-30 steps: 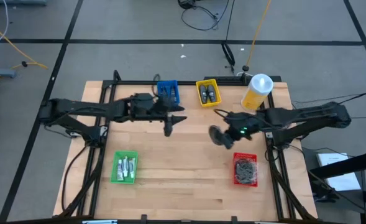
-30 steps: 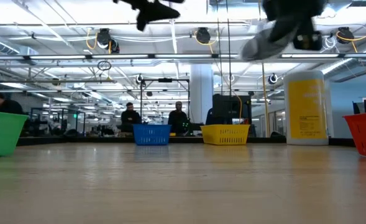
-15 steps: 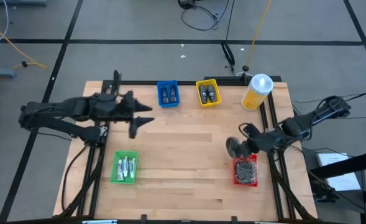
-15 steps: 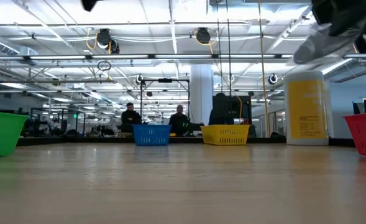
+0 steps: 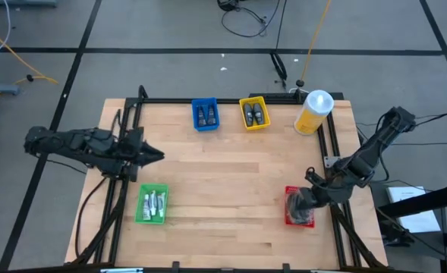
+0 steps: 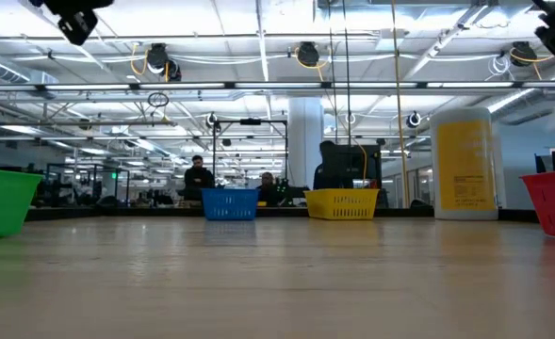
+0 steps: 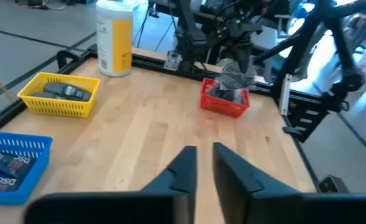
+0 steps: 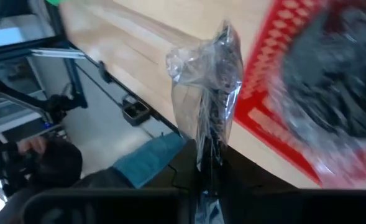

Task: Pick & Place Travel size toiletries
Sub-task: Put the black hairbrush into the red bin, then return to Home Position

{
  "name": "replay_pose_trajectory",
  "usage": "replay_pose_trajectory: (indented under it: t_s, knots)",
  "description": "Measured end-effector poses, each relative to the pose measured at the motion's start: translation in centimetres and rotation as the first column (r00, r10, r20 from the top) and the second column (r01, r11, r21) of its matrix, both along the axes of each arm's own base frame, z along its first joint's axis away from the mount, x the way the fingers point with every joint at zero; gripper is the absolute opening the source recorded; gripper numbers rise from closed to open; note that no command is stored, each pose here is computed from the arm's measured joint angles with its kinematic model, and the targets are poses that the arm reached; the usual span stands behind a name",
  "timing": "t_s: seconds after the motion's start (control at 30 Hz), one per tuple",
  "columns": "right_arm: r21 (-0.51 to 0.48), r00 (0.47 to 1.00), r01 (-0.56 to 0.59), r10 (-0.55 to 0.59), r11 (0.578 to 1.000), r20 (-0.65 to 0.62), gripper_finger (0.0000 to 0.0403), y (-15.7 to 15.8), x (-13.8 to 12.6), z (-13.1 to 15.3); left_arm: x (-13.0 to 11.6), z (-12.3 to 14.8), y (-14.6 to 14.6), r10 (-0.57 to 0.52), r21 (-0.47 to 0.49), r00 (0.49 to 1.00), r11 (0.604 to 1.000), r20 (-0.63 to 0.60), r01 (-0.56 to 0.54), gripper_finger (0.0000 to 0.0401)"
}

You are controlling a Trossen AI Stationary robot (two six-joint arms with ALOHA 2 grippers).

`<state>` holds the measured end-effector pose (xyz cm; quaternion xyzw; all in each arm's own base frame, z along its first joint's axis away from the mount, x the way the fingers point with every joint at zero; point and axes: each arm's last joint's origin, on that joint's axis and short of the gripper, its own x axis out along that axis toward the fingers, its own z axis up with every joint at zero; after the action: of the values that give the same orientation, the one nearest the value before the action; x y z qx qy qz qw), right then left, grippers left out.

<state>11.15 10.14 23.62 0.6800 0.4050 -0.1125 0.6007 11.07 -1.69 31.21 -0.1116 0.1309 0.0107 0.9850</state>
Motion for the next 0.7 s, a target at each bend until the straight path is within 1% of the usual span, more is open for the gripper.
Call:
replay_pose_trajectory:
  t_s: [0.1, 0.13, 0.23, 0.3, 0.4, 0.5, 0.6, 0.7]
  knots:
    - [0.027, 0.999, -0.002, 0.003, 1.0, -0.05, 0.0031, -0.1, -0.6, -0.1, -1.3, -0.1, 0.1, -0.019, -0.007, 1.0, 1.0, 0.001, 0.019, 0.0011]
    - [0.025, 0.997, 0.009, -0.007, 1.0, -0.072, 0.0031, -0.3, -0.9, -0.2, -1.8, -0.2, 0.1, -0.024, -0.007, 1.0, 1.0, 0.002, 0.024, 0.0006]
    - [-0.013, 0.988, 0.038, -0.04, 0.999, -0.148, 0.0034, -0.7, -1.3, -0.8, -3.0, -0.2, 0.2, -0.051, -0.007, 0.999, 0.999, 0.007, 0.052, 0.001]
    - [-0.024, 0.985, 0.048, -0.051, 0.999, -0.163, 0.0042, -0.9, -1.4, -0.9, -3.7, -0.3, 0.3, -0.076, -0.013, 0.997, 0.997, 0.016, 0.076, 0.0005]
    - [-0.018, 0.984, 0.059, -0.061, 0.998, -0.165, 0.007, -0.9, -1.3, -0.9, -4.8, -0.4, 0.5, -0.086, -0.015, 0.996, 0.996, 0.03, 0.087, 0.0004]
    - [-0.016, 0.983, 0.079, -0.081, 0.997, -0.167, 0.0108, -1.0, -1.2, -0.9, -5.8, -0.6, 0.7, -0.089, -0.016, 0.995, 0.996, 0.034, 0.09, 0.0008]
    - [-0.018, 0.981, 0.092, -0.093, 0.996, -0.168, 0.0144, -1.2, -1.1, -0.9, -6.8, -1.0, 1.0, -0.085, -0.031, 0.996, 0.996, 0.022, 0.085, 0.0004]
    - [-0.006, 0.981, 0.104, -0.103, 0.995, -0.163, 0.017, -1.3, -1.1, -0.8, -7.7, -1.3, 1.2, -0.08, -0.048, 0.997, 0.996, 0.02, 0.081, 0.0004]
